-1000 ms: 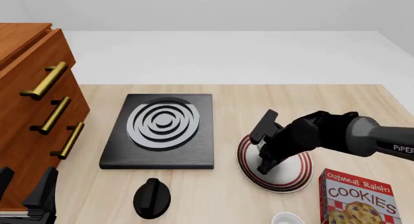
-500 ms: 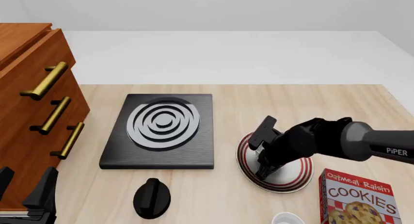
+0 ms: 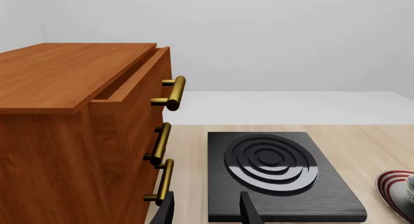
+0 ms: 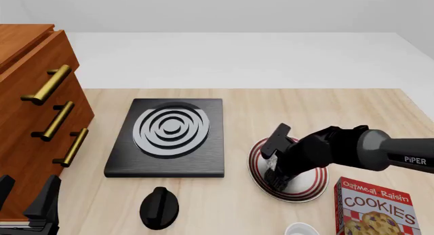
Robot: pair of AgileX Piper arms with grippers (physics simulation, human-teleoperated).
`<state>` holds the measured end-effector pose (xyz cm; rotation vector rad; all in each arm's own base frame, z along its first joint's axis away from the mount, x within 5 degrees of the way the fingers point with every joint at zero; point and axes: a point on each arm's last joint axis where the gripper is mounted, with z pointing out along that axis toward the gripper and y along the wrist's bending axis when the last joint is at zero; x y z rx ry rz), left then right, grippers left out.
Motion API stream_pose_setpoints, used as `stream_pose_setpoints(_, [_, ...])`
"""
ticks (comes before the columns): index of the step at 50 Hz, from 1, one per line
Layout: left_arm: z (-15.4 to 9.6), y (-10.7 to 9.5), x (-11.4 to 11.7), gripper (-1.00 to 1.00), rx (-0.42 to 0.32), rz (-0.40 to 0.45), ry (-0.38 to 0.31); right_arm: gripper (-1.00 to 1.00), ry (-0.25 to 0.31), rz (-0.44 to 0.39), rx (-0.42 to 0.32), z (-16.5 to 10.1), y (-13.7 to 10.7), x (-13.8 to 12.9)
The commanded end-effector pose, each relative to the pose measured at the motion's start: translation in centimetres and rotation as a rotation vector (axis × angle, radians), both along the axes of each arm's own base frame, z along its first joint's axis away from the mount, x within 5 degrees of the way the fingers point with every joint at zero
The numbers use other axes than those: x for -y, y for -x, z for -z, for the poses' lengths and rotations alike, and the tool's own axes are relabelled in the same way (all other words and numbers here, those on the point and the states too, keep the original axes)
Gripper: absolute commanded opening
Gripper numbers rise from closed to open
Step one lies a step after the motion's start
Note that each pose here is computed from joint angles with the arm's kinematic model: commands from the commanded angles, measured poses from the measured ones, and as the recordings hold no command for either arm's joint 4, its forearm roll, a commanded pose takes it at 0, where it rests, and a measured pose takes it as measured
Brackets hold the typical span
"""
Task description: Pick the akita bowl on the ramekin and place it on the plate.
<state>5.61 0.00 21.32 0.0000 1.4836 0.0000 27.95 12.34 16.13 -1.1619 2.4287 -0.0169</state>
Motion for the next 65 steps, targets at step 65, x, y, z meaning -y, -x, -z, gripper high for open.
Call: stream_pose_setpoints(65, [0.0,0.0,0.0,1.00,0.000,0.000,0.000,1.00,-0.148,0.065,0.153,-5.5,4.8,0.7])
